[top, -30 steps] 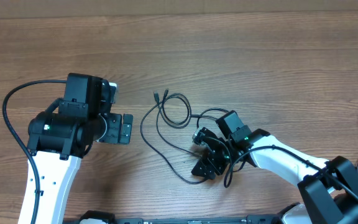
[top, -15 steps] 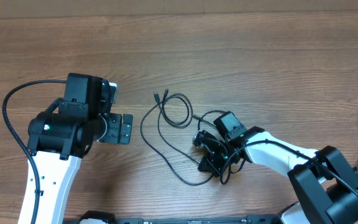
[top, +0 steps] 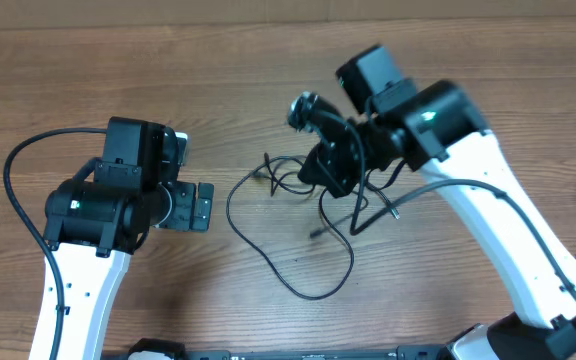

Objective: Untangle cables
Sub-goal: 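Lift the grasped cable with the right gripper and carry it right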

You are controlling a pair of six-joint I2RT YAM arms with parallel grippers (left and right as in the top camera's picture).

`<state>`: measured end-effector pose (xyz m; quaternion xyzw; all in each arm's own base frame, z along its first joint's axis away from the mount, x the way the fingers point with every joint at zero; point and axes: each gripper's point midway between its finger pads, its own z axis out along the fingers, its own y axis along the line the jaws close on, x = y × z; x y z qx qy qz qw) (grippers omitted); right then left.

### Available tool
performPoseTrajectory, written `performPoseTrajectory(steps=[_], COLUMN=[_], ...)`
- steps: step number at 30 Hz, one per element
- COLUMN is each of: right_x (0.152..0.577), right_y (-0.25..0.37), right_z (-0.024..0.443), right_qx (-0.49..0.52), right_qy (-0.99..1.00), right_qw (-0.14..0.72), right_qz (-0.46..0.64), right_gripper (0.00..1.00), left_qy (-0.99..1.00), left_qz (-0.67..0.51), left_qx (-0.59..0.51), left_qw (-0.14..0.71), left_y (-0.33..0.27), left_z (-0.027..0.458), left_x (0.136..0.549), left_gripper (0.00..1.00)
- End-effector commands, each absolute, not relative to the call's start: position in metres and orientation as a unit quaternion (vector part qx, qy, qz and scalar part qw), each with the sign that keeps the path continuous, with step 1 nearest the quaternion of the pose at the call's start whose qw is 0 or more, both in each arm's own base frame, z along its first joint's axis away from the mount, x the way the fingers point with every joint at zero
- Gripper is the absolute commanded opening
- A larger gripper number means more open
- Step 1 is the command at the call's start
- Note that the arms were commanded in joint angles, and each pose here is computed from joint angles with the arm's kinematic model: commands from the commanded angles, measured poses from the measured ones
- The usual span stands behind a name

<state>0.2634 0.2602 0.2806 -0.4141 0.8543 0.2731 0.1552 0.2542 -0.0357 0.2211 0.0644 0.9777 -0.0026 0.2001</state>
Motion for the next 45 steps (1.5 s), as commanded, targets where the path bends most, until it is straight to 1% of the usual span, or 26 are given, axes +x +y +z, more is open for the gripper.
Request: performPoseTrajectory(steps=[1, 4, 7, 8, 9, 11, 13, 15, 17, 20, 21, 22, 24, 26, 28, 30, 32, 34, 36, 37, 39, 41, 42, 44, 45], right_x=[0.277, 0.289, 0.298, 0.302, 0.303, 0.309, 0.321, 0.334, 0.337, 0.336, 0.331, 0.329, 0.322, 0.322, 0.326, 0.336, 0.338, 0.336, 0.334, 0.332, 0.325, 0.302, 0.294, 0.281, 0.271], right_y=[0.256, 0.248, 0.238, 0.234, 0.233, 0.227, 0.214, 0.191, 0.177, 0.160, 0.150, 0.146, 0.125, 0.108, 0.097, 0.087, 0.088, 0.087, 0.087, 0.091, 0.117, 0.151, 0.157, 0.158, 0.152], right_z=[0.349, 0.402, 0.437, 0.457, 0.466, 0.497, 0.524, 0.561, 0.588, 0.627, 0.653, 0.662, 0.692, 0.699, 0.689, 0.648, 0.598, 0.572, 0.561, 0.559, 0.561, 0.574, 0.582, 0.598, 0.616], right_qx=[-0.423, -0.416, -0.399, -0.391, -0.387, -0.364, -0.306, -0.225, -0.178, -0.116, -0.088, -0.077, -0.019, 0.012, 0.028, 0.025, 0.010, 0.013, 0.019, 0.021, -0.029, -0.101, -0.117, -0.123, -0.105], right_qy=[0.831, 0.809, 0.795, 0.782, 0.776, 0.754, 0.747, 0.729, 0.706, 0.663, 0.629, 0.616, 0.573, 0.563, 0.581, 0.648, 0.717, 0.751, 0.765, 0.768, 0.770, 0.751, 0.740, 0.718, 0.697], right_qw=[0.263, 0.353, 0.417, 0.453, 0.467, 0.523, 0.573, 0.636, 0.678, 0.732, 0.765, 0.777, 0.814, 0.824, 0.813, 0.760, 0.694, 0.659, 0.643, 0.640, 0.636, 0.634, 0.639, 0.654, 0.672], right_qz=[0.247, 0.217, 0.187, 0.176, 0.173, 0.161, 0.143, 0.115, 0.103, 0.104, 0.106, 0.107, 0.096, 0.060, 0.018, -0.045, -0.055, -0.049, -0.043, -0.022, 0.052, 0.153, 0.178, 0.205, 0.227], right_gripper=[0.04, 0.04, 0.04, 0.04, 0.04, 0.04, 0.04, 0.04, 0.04, 0.04, 0.04, 0.04, 0.04, 0.04, 0.04, 0.04, 0.04, 0.04, 0.04, 0.04, 0.04, 0.04, 0.04, 0.04, 0.04], left_qy=[0.976, 0.976, 0.976, 0.976, 0.976, 0.976, 0.977, 0.977, 0.977, 0.978, 0.978, 0.978, 0.978, 0.978, 0.978, 0.978, 0.978, 0.978, 0.978, 0.978, 0.978, 0.978, 0.978, 0.978, 0.978], left_qz=[-0.008, -0.008, -0.008, -0.008, -0.008, -0.008, -0.008, -0.008, -0.008, -0.008, -0.008, -0.008, -0.008, -0.008, -0.008, -0.007, -0.007, -0.007, -0.007, -0.007, -0.007, -0.007, -0.008, -0.008, -0.007], left_qx=[0.062, 0.062, 0.062, 0.062, 0.062, 0.062, 0.062, 0.062, 0.062, 0.062, 0.062, 0.062, 0.062, 0.062, 0.062, 0.062, 0.062, 0.062, 0.062, 0.062, 0.062, 0.062, 0.062, 0.062, 0.062], left_qw=[0.206, 0.206, 0.206, 0.206, 0.206, 0.206, 0.206, 0.202, 0.202, 0.200, 0.199, 0.199, 0.199, 0.197, 0.197, 0.197, 0.197, 0.197, 0.197, 0.197, 0.197, 0.197, 0.197, 0.197, 0.197], left_y=[-0.037, -0.037, -0.037, -0.037, -0.037, -0.037, -0.037, -0.037, -0.037, -0.037, -0.037, -0.037, -0.037, -0.037, -0.037, -0.037, -0.037, -0.037, -0.037, -0.037, -0.037, -0.037, -0.037, -0.037, -0.037], left_z=[0.225, 0.225, 0.225, 0.225, 0.225, 0.225, 0.224, 0.223, 0.222, 0.221, 0.221, 0.221, 0.221, 0.220, 0.220, 0.220, 0.220, 0.220, 0.220, 0.220, 0.220, 0.220, 0.220, 0.220, 0.220], left_x=[0.254, 0.254, 0.254, 0.254, 0.254, 0.254, 0.254, 0.255, 0.255, 0.256, 0.256, 0.256, 0.256, 0.256, 0.256, 0.256, 0.256, 0.256, 0.256, 0.256, 0.256, 0.256, 0.256, 0.256, 0.256], left_gripper=[1.00, 1.00, 1.00, 1.00, 0.99, 1.00, 1.00, 1.00, 1.00, 1.00, 1.00, 1.00, 1.00, 1.00, 1.00, 1.00, 1.00, 1.00, 1.00, 1.00, 1.00, 1.00, 1.00, 0.99, 1.00])
